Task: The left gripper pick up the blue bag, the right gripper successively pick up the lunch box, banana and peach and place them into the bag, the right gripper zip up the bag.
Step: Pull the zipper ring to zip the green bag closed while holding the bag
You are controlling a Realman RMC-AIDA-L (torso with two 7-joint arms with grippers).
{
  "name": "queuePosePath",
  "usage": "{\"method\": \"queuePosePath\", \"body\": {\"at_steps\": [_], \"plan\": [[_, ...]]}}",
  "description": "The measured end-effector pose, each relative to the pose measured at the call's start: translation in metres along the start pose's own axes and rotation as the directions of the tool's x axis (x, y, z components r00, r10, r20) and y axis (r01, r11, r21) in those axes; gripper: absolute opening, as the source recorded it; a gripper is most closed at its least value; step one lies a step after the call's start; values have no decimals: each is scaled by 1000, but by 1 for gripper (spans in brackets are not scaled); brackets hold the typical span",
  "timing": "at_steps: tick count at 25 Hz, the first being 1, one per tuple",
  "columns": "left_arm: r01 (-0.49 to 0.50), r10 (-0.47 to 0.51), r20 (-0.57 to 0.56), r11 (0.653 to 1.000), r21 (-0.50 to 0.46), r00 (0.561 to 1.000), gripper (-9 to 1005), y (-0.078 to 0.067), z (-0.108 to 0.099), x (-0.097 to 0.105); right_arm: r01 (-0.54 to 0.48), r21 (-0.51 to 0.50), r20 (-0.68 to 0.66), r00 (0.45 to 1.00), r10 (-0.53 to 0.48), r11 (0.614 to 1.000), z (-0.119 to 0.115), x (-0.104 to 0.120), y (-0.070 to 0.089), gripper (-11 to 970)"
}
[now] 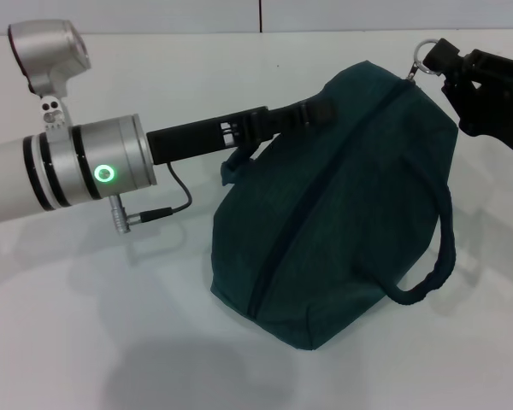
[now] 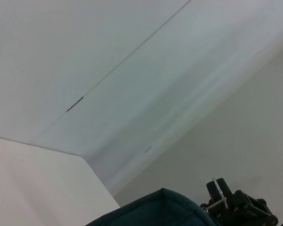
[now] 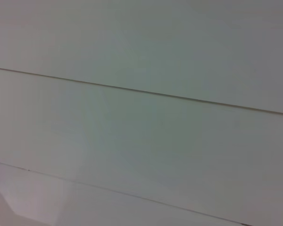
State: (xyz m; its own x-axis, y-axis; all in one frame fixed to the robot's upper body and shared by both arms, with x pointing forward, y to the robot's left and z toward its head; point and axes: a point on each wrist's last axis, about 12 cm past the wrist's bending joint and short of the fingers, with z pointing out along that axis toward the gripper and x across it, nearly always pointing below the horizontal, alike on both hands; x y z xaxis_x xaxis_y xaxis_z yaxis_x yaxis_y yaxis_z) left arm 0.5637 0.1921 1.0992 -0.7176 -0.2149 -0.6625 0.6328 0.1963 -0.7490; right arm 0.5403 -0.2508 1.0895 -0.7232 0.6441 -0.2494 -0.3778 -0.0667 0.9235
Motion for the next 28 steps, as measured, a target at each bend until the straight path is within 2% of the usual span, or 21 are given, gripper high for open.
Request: {"method": "queuePosePath", "body": {"at_steps": [2, 5, 10, 28], "plan": [[-3, 3, -3, 1000, 3, 1000, 460, 0, 0, 0, 1, 0, 0, 1000, -1, 1000, 0, 0, 0, 31], [-4, 4, -5, 1000, 4, 1000, 232, -1, 1, 0, 1, 0, 1, 1000, -1, 1000, 0, 0, 0, 32], [1, -1, 4, 1000, 7, 1000, 56, -1, 1, -1, 0, 0, 2, 1000, 0, 1000, 0, 0, 0, 33], [0, 2, -20, 996, 87, 1000, 64, -10, 6, 1, -32, 3, 34, 999, 32, 999, -7, 1, -1, 40]]}}
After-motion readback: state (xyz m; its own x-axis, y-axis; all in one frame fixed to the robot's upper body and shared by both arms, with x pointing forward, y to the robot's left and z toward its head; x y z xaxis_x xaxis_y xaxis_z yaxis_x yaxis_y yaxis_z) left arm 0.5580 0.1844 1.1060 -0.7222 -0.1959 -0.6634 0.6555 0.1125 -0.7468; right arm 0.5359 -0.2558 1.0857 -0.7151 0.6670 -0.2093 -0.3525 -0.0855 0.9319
